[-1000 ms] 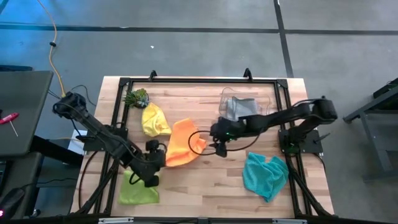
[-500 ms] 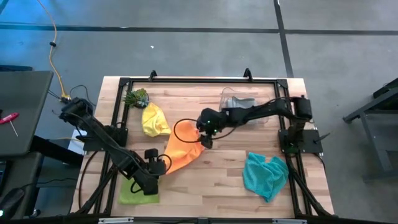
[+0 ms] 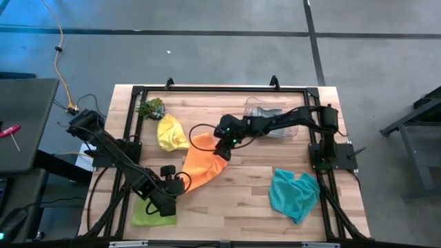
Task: Fold microfiber towels
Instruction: Fold the orange microfiber towel
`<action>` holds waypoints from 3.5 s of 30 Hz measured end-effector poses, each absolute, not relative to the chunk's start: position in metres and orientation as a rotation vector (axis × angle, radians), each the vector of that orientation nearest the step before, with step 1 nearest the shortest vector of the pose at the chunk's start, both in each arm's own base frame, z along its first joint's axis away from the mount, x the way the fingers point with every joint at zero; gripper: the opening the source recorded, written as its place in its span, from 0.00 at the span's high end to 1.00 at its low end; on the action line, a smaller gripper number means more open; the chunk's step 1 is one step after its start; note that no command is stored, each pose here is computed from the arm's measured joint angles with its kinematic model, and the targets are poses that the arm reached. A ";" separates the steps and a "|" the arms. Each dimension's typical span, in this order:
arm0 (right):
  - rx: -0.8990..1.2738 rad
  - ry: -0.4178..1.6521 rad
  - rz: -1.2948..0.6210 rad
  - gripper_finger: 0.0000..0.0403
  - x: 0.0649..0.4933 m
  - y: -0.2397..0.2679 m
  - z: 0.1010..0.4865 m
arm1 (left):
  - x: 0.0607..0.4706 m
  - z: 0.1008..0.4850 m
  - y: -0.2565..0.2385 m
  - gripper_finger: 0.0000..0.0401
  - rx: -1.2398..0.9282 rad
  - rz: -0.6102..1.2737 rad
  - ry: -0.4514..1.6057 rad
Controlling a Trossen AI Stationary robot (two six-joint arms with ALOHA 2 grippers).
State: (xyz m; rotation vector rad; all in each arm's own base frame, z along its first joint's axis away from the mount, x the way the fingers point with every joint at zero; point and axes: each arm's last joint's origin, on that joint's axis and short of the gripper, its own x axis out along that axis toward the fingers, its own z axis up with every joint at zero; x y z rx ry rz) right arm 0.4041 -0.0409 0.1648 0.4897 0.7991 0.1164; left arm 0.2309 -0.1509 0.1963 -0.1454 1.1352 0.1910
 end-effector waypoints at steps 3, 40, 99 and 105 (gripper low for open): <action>0.486 0.808 0.117 0.74 0.405 -0.036 0.161 | 0.232 0.196 -0.149 1.00 -0.151 0.199 1.134; 0.373 0.437 0.063 1.00 0.247 -0.059 0.389 | 0.212 0.332 0.012 1.00 0.645 0.605 1.153; 0.411 0.869 0.058 1.00 0.258 0.006 0.291 | 0.209 0.311 -0.022 1.00 0.404 0.266 1.142; 0.510 0.898 0.101 1.00 0.255 0.022 0.254 | 0.212 0.253 -0.059 1.00 0.176 0.180 1.084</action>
